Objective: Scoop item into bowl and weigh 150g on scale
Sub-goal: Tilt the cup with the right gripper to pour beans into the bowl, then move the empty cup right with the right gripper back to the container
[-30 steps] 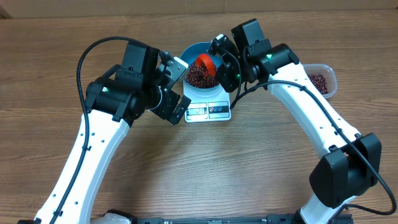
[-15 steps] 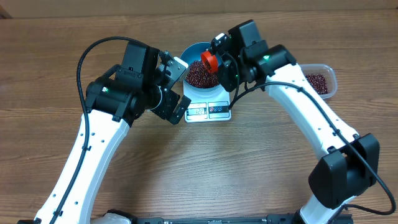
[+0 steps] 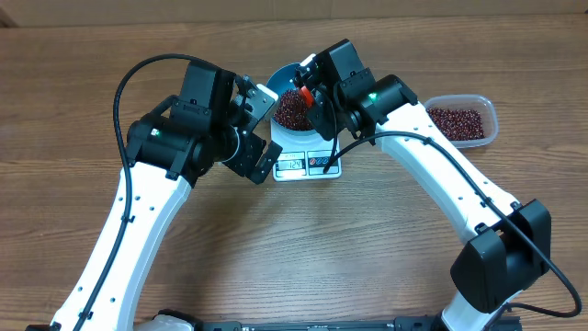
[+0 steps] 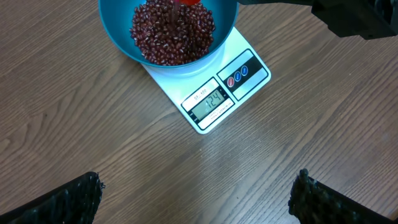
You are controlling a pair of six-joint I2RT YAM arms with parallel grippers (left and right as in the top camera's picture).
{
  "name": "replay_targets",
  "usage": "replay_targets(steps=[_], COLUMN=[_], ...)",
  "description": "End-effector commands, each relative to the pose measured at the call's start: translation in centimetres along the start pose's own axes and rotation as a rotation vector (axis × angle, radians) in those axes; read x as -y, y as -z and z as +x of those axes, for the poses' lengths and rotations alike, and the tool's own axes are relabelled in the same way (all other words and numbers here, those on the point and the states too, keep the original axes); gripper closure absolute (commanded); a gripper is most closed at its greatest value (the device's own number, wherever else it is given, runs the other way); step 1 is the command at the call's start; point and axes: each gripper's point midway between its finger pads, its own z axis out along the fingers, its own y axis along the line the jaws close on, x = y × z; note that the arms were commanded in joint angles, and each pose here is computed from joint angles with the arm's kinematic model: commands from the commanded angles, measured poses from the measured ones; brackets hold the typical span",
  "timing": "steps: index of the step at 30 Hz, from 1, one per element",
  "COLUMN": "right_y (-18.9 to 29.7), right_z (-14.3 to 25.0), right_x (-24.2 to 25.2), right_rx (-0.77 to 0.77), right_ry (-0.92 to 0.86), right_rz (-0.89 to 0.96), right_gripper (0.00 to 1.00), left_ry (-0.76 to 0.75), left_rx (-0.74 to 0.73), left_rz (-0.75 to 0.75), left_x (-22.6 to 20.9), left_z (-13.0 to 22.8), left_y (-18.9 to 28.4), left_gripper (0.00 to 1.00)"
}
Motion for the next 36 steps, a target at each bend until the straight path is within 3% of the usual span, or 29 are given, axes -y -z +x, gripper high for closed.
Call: replay_targets(steps=[1,15,21,29,32,36], right_y=[2.1,2.1,2.3,7.5,9.1,9.4], right_z=[-1.7,-1.7,-1.7,-2.4,-0.8,4.0], right_x=[1.0,1.0,1.4,4.6,7.6,11.6], right_rx=[0.066,0.067,0.072,0.188,0.181,0.057], right_ry=[-0.018,-0.028,-0.127,-0.253,-0.317,-0.45], right_rz=[0.033,0.033,0.035,0.03,0.075,0.138], right_gripper=[0.96,0.96,0.96,0.96,0.96,0.96], left_ry=[-0.036,-0.036,-0.036,-0.036,-0.036,-0.036], left_rx=[0.025,0.025,0.026,0.025,0.025,0.026], left_rz=[0.012,0.012,0.012,0.013,0.012,0.012], left_x=[0.5,0.5,0.5,0.5,0.5,0.5], left_z=[-0.6,-0.6,-0.6,-0.6,-0.6,-0.6], left_y=[0.6,0.6,0.6,0.6,0.6,0.6], left_gripper=[0.0,0.0,0.0,0.0,0.0,0.0])
